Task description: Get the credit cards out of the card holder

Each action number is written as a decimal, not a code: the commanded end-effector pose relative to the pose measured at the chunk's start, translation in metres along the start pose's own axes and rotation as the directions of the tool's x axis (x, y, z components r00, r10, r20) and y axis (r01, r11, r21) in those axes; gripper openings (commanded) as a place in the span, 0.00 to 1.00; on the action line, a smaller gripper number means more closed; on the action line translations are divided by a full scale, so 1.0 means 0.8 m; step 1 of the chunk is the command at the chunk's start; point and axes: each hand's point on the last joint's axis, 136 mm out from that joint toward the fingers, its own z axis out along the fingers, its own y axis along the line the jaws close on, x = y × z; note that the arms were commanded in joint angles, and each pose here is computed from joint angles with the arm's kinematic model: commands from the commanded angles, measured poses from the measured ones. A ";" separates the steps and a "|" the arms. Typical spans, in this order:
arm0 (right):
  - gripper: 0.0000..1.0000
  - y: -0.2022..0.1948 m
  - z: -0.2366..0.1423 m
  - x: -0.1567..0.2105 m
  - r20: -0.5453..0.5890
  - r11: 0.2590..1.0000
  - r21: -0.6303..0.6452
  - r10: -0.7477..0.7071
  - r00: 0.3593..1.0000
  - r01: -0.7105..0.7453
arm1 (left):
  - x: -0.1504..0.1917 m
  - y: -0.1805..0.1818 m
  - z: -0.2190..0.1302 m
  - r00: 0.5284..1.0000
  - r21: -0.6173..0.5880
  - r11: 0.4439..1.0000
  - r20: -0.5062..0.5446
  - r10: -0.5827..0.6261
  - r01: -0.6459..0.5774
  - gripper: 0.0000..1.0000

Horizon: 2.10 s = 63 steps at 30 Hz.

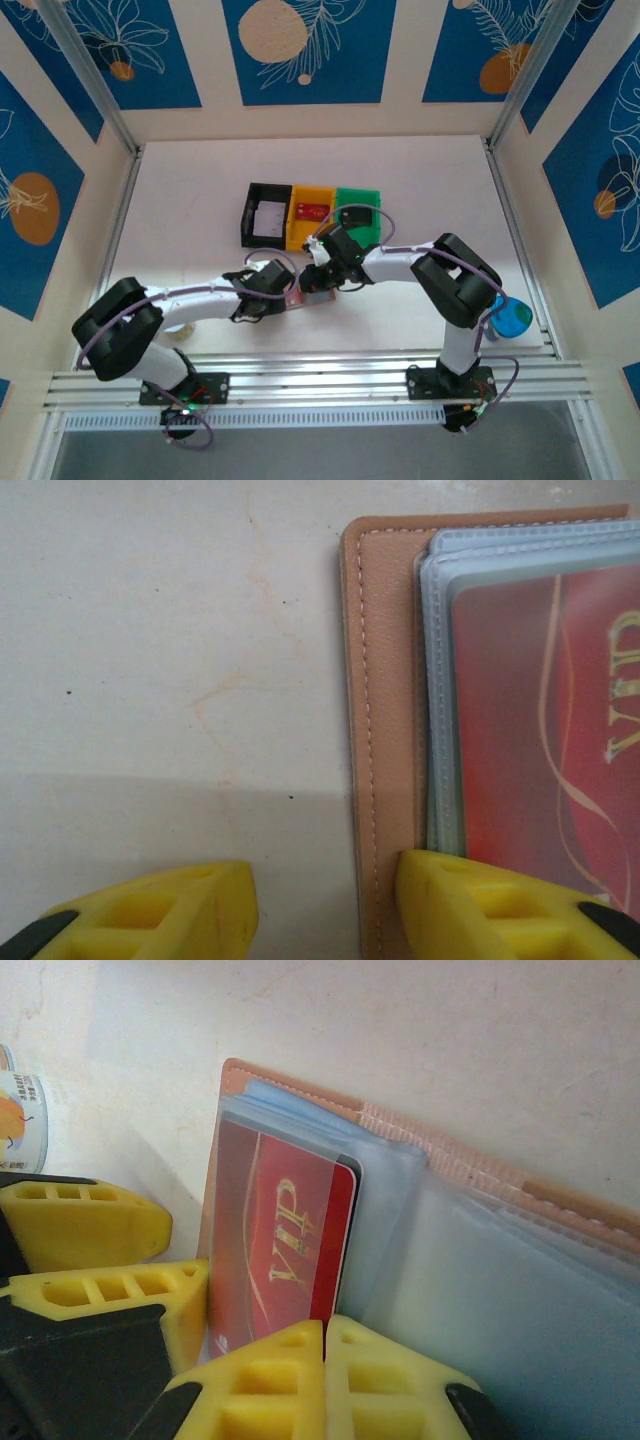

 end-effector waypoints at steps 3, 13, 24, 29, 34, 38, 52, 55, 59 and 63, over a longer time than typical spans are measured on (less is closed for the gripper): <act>0.00 0.046 -0.004 0.017 -0.044 0.987 -0.147 -0.069 0.997 0.062 | 0.081 -0.024 0.067 0.973 0.136 0.991 -0.231 0.015 0.017 0.45; 0.00 0.032 -0.009 0.011 -0.026 0.993 -0.114 -0.030 0.999 0.027 | 0.081 -0.023 0.065 0.973 0.132 0.991 -0.228 0.015 0.016 0.45; 0.00 0.025 -0.016 0.006 -0.017 0.992 -0.129 0.007 1.000 -0.009 | 0.074 -0.023 0.055 0.977 0.134 0.991 -0.211 0.023 0.006 0.45; 0.00 0.020 -0.025 0.002 0.003 0.991 -0.133 0.025 1.000 -0.024 | 0.071 -0.025 0.050 0.979 0.140 0.990 -0.204 0.025 0.004 0.46; 0.00 0.019 -0.030 -0.001 0.010 0.989 -0.143 0.032 0.999 -0.030 | 0.065 -0.025 0.040 0.981 0.139 0.990 -0.190 0.035 -0.008 0.46; 0.00 0.018 -0.033 -0.002 0.013 0.989 -0.147 0.035 0.999 -0.033 | 0.059 -0.025 0.032 0.984 0.136 0.990 -0.174 0.043 -0.019 0.46; 0.00 0.009 -0.040 -0.003 0.002 0.989 -0.138 0.061 0.998 -0.060 | 0.053 -0.020 0.022 0.985 0.115 0.993 -0.163 0.058 -0.040 0.47; 0.00 0.003 -0.041 -0.003 -0.004 0.988 -0.132 0.079 0.997 -0.078 | 0.052 -0.019 0.020 0.985 0.112 0.993 -0.161 0.065 -0.047 0.47; 0.00 -0.002 -0.043 -0.004 -0.002 0.988 -0.128 0.093 0.996 -0.092 | 0.050 -0.016 0.016 0.985 0.103 0.993 -0.158 0.070 -0.054 0.48; 0.00 -0.002 -0.046 -0.005 0.002 0.987 -0.132 0.093 0.996 -0.092 | 0.047 -0.014 0.012 0.986 0.102 0.993 -0.150 0.074 -0.059 0.48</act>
